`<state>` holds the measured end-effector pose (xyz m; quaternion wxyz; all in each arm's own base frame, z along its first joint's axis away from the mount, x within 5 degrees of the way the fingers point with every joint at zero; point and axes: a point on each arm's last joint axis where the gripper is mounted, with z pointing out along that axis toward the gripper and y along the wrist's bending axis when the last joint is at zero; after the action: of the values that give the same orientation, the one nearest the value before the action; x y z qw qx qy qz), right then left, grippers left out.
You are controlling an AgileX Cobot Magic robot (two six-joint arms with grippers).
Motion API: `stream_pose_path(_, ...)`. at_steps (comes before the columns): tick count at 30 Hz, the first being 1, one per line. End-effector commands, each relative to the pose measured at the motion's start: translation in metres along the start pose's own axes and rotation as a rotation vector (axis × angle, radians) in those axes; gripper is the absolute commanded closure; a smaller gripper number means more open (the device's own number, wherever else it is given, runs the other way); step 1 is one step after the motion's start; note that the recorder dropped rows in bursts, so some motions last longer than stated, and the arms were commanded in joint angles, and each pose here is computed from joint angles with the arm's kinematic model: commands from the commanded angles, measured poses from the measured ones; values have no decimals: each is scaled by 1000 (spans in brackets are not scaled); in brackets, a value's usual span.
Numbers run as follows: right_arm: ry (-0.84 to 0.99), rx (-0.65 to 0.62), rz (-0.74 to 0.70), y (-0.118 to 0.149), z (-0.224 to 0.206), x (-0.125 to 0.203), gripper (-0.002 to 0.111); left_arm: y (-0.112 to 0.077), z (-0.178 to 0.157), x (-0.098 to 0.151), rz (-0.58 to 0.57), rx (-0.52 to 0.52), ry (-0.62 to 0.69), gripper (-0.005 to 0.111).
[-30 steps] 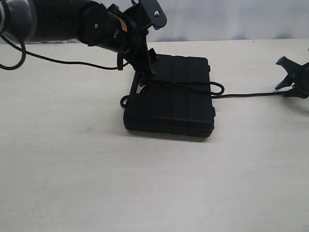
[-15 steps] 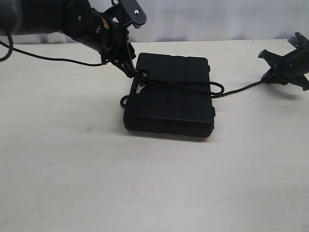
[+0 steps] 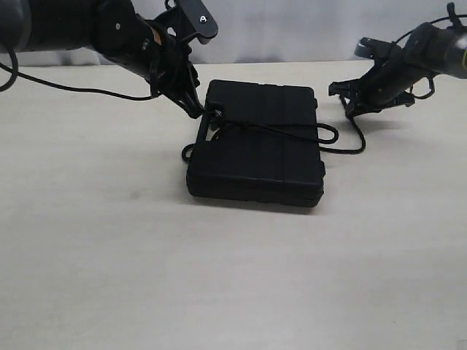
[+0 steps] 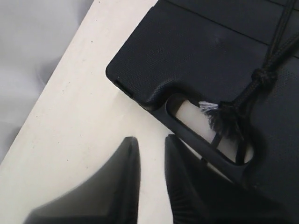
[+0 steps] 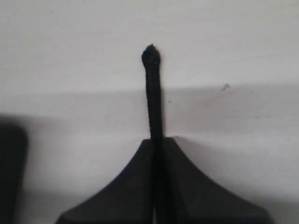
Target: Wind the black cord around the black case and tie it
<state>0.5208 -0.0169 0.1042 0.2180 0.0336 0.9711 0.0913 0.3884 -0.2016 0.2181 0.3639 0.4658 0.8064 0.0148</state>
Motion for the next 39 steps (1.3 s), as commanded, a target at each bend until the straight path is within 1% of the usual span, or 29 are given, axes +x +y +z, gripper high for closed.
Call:
stream_pose_path(1,96,55,-135,11,-10,9,104,1,-4,-1,10,-1,-5,87)
stream_pose_path(5,67,56,-147,15,-26,12,104,-1,-2,-1,107,13,-9,87)
stream_pose_path(8,56,59,-164,16,-36,16,104,-5,-1,-3,201,51,-41,86)
stream_pose_path(11,58,61,-161,16,-40,22,104,-21,-2,-10,315,158,-105,86)
stream_pose_path(14,72,60,-160,17,-43,26,104,-43,-7,-16,431,354,-205,86)
stream_pose_path(15,74,60,-161,17,-45,27,104,-48,-6,-16,455,403,-229,86)
stream_pose_path(16,73,61,-165,17,-46,29,104,-51,-7,-16,483,440,-257,86)
stream_pose_path(17,64,62,-165,17,-47,31,104,-54,-4,-15,512,462,-277,83)
stream_pose_path(18,52,65,-165,17,-50,33,104,-56,-1,-14,517,468,-281,79)
stream_pose_path(21,2,77,-161,16,-57,40,104,-54,14,-11,497,405,-264,63)
stream_pose_path(24,-34,85,-161,17,-68,47,104,-48,39,-4,435,281,-219,49)
stream_pose_path(27,-28,85,-160,18,-74,52,104,-50,53,2,448,234,-196,49)
stream_pose_path(28,-36,87,-160,18,-75,54,104,-50,60,4,485,191,-188,49)
stream_pose_path(29,-43,89,-160,18,-76,55,104,-49,64,6,497,170,-182,49)
stream_pose_path(31,-63,94,-160,18,-81,58,104,-51,72,9,522,152,-168,49)
stream_pose_path(32,-60,93,-160,18,-81,58,104,-53,73,9,526,154,-169,51)
stream_pose_path(33,-55,91,-155,18,-83,58,104,-54,74,7,528,131,-170,58)
stream_pose_path(36,-26,87,-148,19,-84,61,104,-55,74,5,535,118,-173,90)
stream_pose_path(37,-17,85,-143,19,-84,62,104,-56,74,5,536,124,-173,102)
stream_pose_path(38,-14,84,-117,19,-84,62,104,-57,74,5,536,126,-173,107)
stream_pose_path(39,-8,85,-49,17,-84,63,104,-58,74,5,534,129,-175,107)
